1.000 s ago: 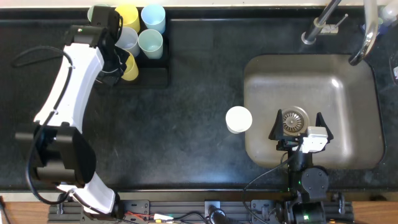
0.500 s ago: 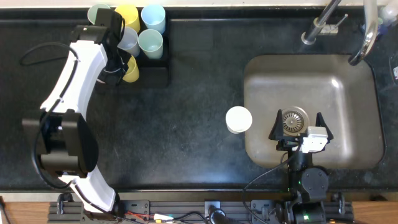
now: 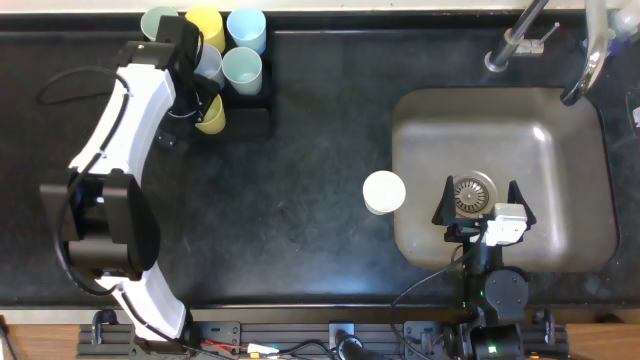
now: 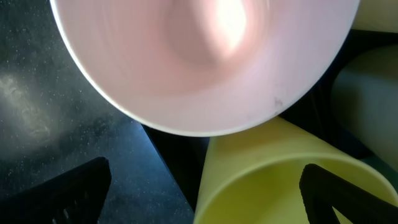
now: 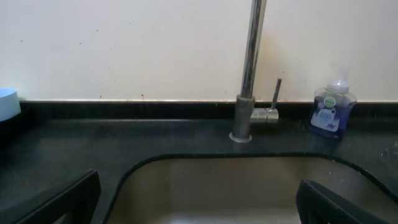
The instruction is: Store Cups
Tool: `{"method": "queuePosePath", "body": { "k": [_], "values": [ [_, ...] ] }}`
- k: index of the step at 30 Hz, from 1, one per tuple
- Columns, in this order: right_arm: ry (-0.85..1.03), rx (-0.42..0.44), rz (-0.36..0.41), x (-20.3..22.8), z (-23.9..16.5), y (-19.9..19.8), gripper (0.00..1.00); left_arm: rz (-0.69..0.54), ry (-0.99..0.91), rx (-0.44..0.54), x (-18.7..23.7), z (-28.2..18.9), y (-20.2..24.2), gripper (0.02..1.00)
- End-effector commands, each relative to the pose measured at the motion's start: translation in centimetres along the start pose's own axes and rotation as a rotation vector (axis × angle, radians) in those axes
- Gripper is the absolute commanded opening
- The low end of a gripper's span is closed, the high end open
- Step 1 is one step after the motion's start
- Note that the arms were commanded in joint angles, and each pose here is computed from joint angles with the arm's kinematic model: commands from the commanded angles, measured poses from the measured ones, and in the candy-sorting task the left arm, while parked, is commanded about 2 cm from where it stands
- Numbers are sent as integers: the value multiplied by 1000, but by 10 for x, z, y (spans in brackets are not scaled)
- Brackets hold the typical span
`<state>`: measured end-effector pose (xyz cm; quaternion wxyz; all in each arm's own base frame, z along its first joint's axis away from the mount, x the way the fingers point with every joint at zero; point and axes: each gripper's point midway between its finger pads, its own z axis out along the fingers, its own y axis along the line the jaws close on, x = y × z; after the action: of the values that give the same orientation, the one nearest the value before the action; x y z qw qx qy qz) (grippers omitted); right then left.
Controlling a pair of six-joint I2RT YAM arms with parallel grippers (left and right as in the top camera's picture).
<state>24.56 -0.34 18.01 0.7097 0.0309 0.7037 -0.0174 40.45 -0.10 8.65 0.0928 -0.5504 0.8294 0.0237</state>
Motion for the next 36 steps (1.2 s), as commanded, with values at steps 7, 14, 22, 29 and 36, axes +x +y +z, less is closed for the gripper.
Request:
{"method": "queuePosePath", "body": {
  "k": [7, 14, 22, 29, 36],
  "values": [
    [0, -1, 0, 3, 0, 0, 998, 259, -102, 258, 23, -126, 5, 998],
    [0, -1, 0, 3, 0, 0, 998, 777, -297, 359, 21, -205, 58, 998],
    [0, -1, 0, 3, 0, 0, 998, 972, -684, 471, 4, -173, 99, 996],
    [0, -1, 0, 3, 0, 0, 996, 894, -1030, 739, 23, -130, 118, 998],
    [0, -1, 0, 3, 0, 0, 998, 852, -1158, 893, 44, -100, 134, 998]
  ]
}}
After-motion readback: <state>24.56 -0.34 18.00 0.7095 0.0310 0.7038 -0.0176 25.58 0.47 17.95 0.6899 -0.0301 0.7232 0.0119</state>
